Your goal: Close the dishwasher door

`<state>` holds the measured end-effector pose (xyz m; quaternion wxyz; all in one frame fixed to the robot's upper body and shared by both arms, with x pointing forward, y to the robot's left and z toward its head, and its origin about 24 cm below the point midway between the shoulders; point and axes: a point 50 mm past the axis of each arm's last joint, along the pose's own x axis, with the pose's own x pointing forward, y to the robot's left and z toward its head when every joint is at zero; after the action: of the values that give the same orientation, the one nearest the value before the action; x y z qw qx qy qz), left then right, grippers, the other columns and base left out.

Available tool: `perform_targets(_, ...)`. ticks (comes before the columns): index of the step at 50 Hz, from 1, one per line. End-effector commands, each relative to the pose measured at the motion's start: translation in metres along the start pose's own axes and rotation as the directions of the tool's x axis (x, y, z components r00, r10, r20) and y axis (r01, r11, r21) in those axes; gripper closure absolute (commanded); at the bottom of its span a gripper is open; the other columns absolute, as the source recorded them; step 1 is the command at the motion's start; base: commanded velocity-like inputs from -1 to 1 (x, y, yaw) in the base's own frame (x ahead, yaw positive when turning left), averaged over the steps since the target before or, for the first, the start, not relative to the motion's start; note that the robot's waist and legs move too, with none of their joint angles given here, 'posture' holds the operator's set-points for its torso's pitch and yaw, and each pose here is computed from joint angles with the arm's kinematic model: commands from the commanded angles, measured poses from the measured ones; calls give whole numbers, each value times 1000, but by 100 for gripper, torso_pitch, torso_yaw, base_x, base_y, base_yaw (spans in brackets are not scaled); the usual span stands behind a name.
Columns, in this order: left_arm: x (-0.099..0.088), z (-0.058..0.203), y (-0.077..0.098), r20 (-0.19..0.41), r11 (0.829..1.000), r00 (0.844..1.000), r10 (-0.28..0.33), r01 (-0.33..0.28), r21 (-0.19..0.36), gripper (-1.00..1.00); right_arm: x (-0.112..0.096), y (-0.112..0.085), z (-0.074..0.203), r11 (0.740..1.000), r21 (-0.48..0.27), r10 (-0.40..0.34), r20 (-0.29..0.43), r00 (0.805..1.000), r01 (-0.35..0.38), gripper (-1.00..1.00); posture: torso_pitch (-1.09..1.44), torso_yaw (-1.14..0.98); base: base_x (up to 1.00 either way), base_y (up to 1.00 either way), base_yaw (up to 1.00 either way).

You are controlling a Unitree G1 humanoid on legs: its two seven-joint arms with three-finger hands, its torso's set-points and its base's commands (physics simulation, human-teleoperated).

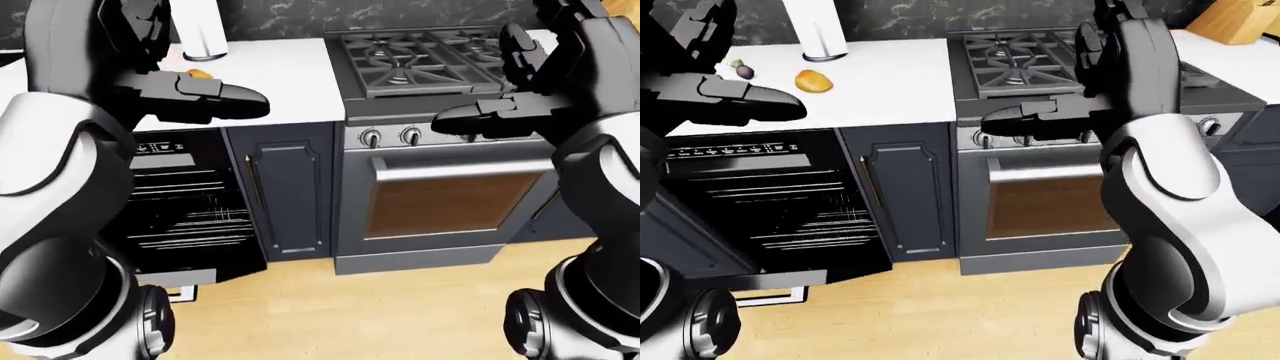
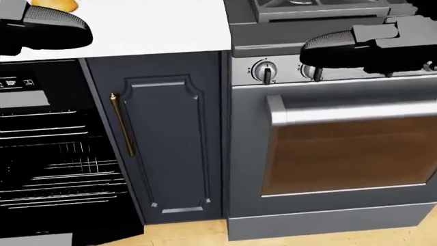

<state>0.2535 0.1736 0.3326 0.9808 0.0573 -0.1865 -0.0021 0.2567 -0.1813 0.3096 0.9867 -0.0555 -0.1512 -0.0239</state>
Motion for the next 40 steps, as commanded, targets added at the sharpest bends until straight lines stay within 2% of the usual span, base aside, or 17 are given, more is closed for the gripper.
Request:
perform_targets(1,-2,9,4,46,1000,999,23,-23,-1,-100,-1,1,8,1000,-2,3,50,999,-3,-100,0,0,30,0,0)
perform_targets(40,-2,9,6,48,1000,998,28,-28,-4,-100,-1,3,4,1000,-6,6,44,999,-6,-100,0,0,31,0,0)
